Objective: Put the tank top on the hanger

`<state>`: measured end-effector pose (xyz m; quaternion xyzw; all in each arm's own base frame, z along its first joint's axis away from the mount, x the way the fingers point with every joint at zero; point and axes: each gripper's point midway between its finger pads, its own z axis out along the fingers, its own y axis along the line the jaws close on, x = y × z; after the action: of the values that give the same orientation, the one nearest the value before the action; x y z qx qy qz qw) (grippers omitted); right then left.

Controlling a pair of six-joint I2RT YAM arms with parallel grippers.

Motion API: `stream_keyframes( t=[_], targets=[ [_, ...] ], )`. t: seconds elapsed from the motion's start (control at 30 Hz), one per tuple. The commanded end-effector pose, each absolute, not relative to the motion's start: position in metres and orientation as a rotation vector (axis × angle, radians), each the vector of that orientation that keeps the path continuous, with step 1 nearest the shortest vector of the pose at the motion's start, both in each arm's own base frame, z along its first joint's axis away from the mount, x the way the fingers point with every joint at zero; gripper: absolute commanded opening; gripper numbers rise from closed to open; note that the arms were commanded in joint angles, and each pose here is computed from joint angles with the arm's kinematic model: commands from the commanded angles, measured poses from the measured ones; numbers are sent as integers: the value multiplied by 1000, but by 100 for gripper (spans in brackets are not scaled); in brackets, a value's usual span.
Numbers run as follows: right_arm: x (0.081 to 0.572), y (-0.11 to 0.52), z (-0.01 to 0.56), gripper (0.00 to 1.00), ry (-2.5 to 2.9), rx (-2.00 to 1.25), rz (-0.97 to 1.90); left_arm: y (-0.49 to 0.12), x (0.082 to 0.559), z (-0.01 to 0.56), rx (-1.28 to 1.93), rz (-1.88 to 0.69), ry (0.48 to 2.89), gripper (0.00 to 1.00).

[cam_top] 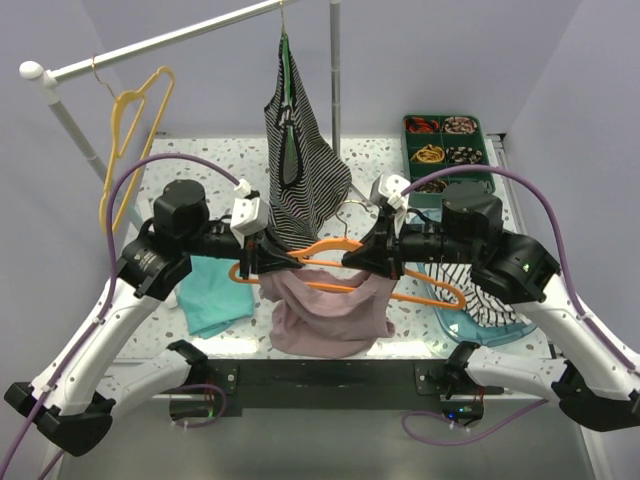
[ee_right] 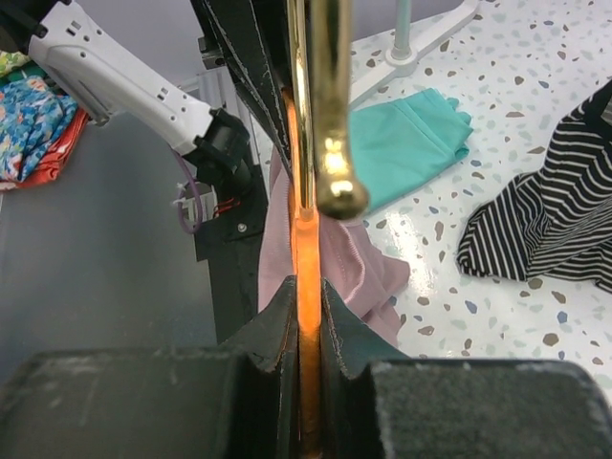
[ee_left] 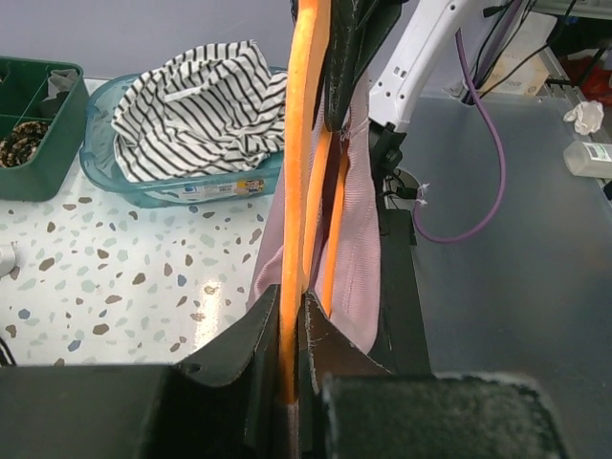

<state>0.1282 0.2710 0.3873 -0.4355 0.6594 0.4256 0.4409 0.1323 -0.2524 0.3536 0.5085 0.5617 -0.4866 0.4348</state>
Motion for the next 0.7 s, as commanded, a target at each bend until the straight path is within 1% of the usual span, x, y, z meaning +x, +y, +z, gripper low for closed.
stream_keyframes(
  t=[0.0,0.03,0.07,0.13,0.17,0.23,0.27,0.33,0.37,0.47,0.57,0.67],
  targets=[
    [152,270,431,11,1502,-953,978,-254,131,363,1225,-1215,1363,0],
    [155,268,432,16,1505,-933,961,-253,131,364,1213,-1212,1368,0],
    [161,265,433,25,1513,-901,933,-253,135,364,1200,-1190,1369,0],
    [165,262,433,35,1514,-869,908,-252,135,363,1166,-1207,1403,0],
    [168,261,434,42,1510,-857,899,-252,136,362,1157,-1205,1409,0],
    [170,260,433,48,1508,-846,887,-252,134,362,1147,-1212,1407,0],
    [170,260,434,53,1503,-843,887,-252,135,362,1140,-1210,1409,0],
    [176,258,435,60,1509,-812,858,-251,137,362,1114,-1203,1417,0],
    [178,255,435,66,1510,-795,846,-251,140,361,1096,-1188,1426,0],
    [189,243,437,77,1527,-705,788,-250,145,359,1050,-1178,1459,0],
    [195,225,444,83,1526,-592,733,-247,149,352,997,-1163,1502,0],
    [196,207,441,81,1547,-497,702,-243,153,348,948,-1141,1532,0]
  ],
)
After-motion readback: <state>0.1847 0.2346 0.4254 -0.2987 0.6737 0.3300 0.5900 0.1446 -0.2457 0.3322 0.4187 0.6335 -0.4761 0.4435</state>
